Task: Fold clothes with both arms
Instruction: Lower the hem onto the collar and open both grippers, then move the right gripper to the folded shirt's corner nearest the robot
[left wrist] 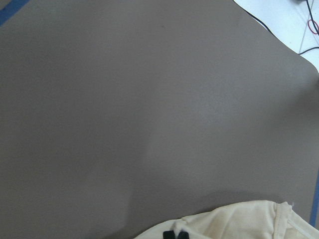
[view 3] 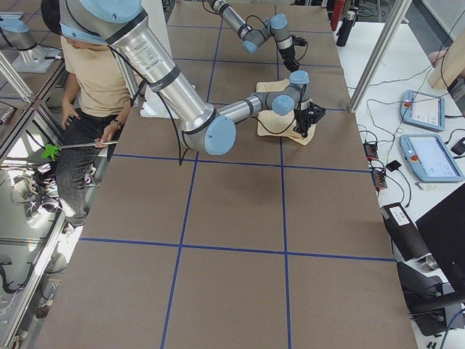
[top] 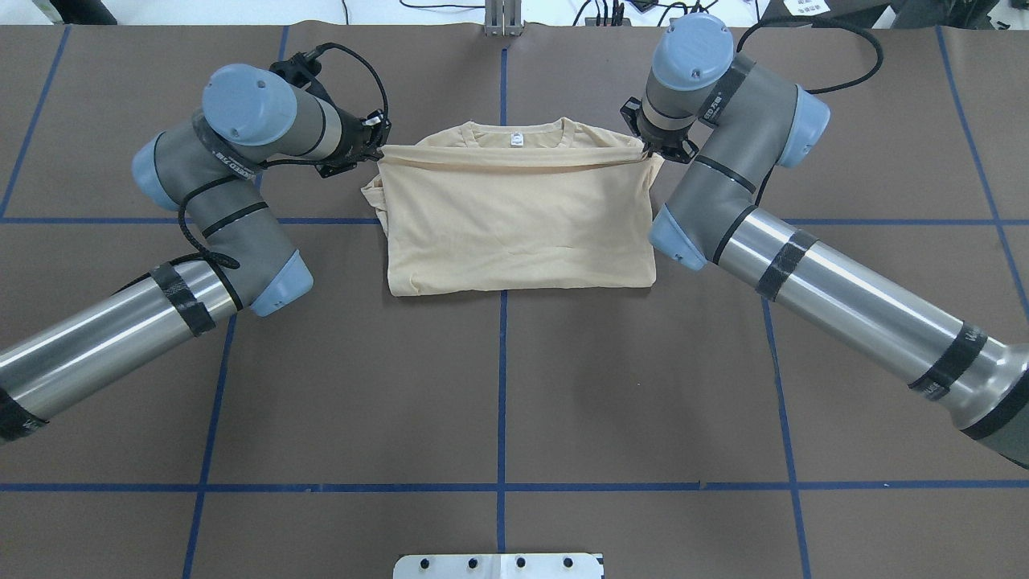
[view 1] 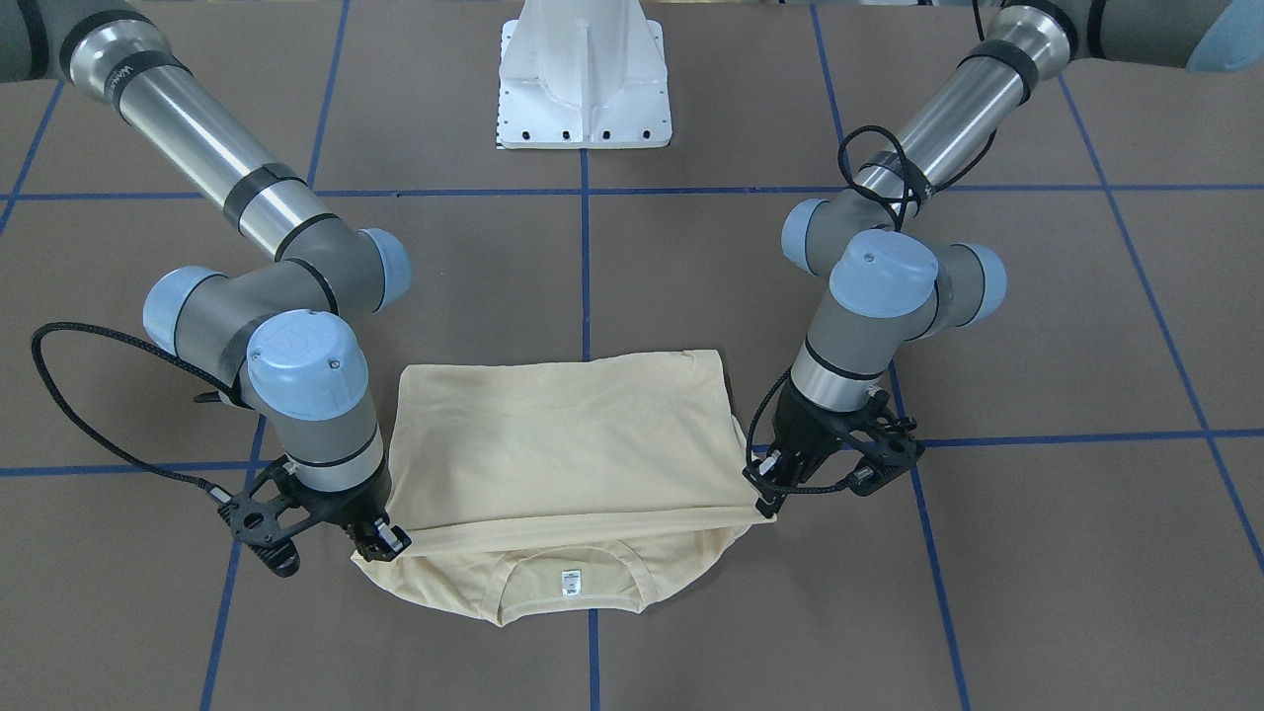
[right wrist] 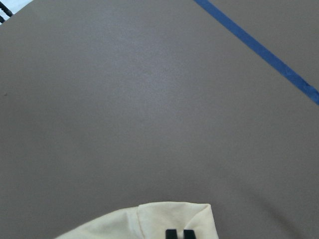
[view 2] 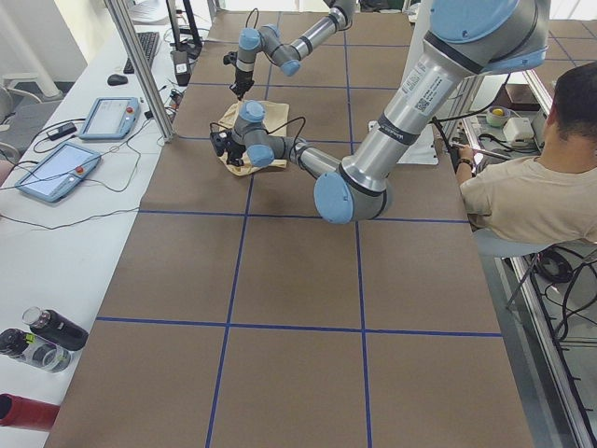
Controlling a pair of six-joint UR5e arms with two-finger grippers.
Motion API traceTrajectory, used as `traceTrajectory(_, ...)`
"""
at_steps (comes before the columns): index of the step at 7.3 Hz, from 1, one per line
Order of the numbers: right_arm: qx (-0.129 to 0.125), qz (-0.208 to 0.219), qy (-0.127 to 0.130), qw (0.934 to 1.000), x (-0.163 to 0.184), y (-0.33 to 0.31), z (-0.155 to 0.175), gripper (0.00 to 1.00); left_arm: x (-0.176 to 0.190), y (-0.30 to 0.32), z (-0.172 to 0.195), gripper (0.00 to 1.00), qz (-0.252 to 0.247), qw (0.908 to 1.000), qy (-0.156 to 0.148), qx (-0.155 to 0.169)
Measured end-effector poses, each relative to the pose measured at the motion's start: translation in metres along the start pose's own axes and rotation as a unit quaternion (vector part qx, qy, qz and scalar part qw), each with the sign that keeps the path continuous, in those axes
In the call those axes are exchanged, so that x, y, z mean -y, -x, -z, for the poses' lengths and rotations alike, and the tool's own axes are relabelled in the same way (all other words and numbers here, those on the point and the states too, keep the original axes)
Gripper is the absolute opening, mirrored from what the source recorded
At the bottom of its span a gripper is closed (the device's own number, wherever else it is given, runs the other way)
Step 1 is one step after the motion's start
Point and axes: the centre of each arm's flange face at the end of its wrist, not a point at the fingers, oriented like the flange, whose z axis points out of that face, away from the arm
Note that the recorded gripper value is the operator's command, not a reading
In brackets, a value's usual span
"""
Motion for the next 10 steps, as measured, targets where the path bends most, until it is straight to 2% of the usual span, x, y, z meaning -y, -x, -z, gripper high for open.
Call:
traceTrajectory(1,0.001,0.002,-0.003,1.0000,-0.002,0.003,0.000,0.63,0.000,0.002,-0.002,0.43,-0.002,1.0000,0.000,0.002)
traceTrajectory(3,0.004,0.003,-0.004,1.0000,-0.005,0.008,0.003,0.73,0.001,0.003,-0.002,0.43,-0.008,1.0000,-0.001,0.002)
traceTrajectory(4,0.010,0.002,-0.004,0.9999,-0.005,0.012,0.010,0.85,0.003,0.001,0.002,0.49,-0.011,0.9999,-0.001,-0.003)
traceTrajectory(7,0.041,-0.004,0.006,0.9991,-0.005,-0.009,0.039,0.85,0.000,-0.013,0.038,0.49,-0.018,0.9992,0.006,-0.036)
traceTrajectory(9,0.056,-0.013,0.043,0.9975,-0.017,-0.078,0.058,0.86,-0.002,-0.006,0.063,0.49,-0.020,0.9982,0.019,-0.052)
traceTrajectory(10,0.060,-0.030,0.060,0.9959,-0.039,-0.105,0.064,0.83,-0.002,0.000,0.069,0.49,-0.020,0.9981,0.021,-0.054)
